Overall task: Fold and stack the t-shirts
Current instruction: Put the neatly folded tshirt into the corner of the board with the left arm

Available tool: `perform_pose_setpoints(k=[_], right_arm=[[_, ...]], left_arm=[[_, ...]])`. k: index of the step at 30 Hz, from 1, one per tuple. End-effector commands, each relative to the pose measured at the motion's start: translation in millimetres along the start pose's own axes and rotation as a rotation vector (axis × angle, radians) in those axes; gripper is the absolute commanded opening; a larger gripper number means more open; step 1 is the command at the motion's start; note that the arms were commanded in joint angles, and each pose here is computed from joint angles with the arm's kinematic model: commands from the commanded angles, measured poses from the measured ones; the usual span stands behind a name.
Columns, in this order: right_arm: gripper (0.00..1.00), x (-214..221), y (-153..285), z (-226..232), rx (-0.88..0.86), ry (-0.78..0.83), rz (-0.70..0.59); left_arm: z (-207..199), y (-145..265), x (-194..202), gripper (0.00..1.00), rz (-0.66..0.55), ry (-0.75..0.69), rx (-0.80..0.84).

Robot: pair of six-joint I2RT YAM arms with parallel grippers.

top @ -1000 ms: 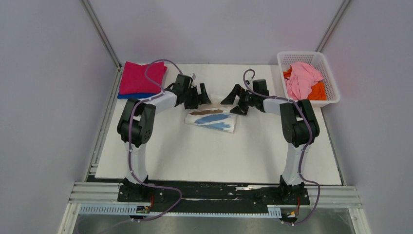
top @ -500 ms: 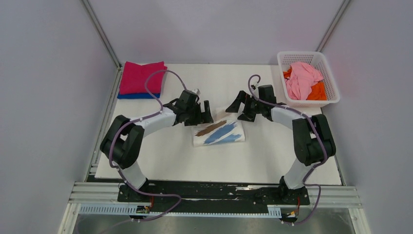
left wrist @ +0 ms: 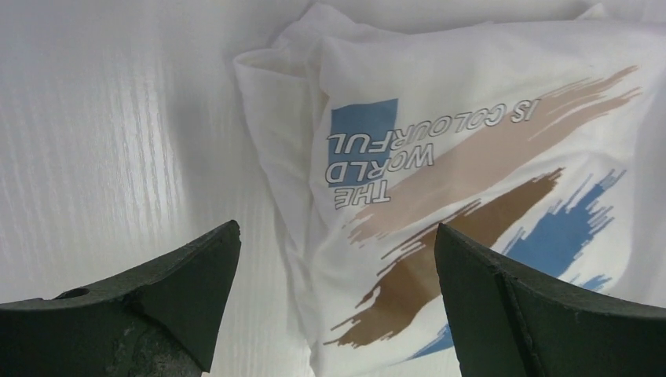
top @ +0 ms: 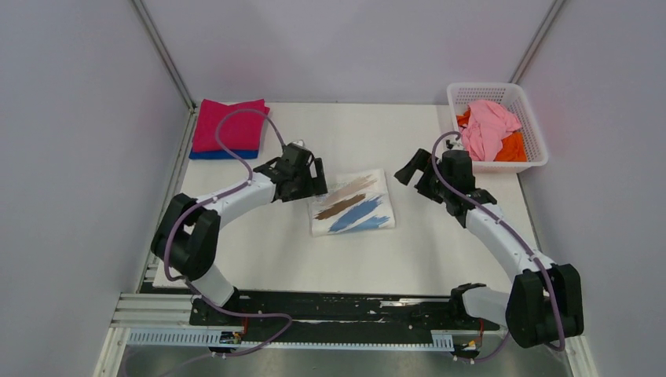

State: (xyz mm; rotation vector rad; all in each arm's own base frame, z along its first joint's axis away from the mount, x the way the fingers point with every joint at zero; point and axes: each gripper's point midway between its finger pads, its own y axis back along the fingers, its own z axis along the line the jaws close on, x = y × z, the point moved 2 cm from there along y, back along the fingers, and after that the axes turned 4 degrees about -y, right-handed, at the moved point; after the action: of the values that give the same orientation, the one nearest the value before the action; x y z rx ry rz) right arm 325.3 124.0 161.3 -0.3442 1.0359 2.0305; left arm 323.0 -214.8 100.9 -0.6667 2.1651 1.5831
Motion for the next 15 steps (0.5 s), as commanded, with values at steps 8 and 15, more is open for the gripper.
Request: perform_pose_setpoints(k=[8,15], right_arm=[[1.0,-19.8,22.9,-41.9,0.216,0.025,-0.181],[1.0,-27.3,26.8,-55.5,0.263,0.01,-0.221]], left_arm=[[9.6,-62.9,26.3,0.85,0.149,0.006,-0.103],[-9.8,-84.5,40.7,0.37,0.191,-0.052,-0.11]])
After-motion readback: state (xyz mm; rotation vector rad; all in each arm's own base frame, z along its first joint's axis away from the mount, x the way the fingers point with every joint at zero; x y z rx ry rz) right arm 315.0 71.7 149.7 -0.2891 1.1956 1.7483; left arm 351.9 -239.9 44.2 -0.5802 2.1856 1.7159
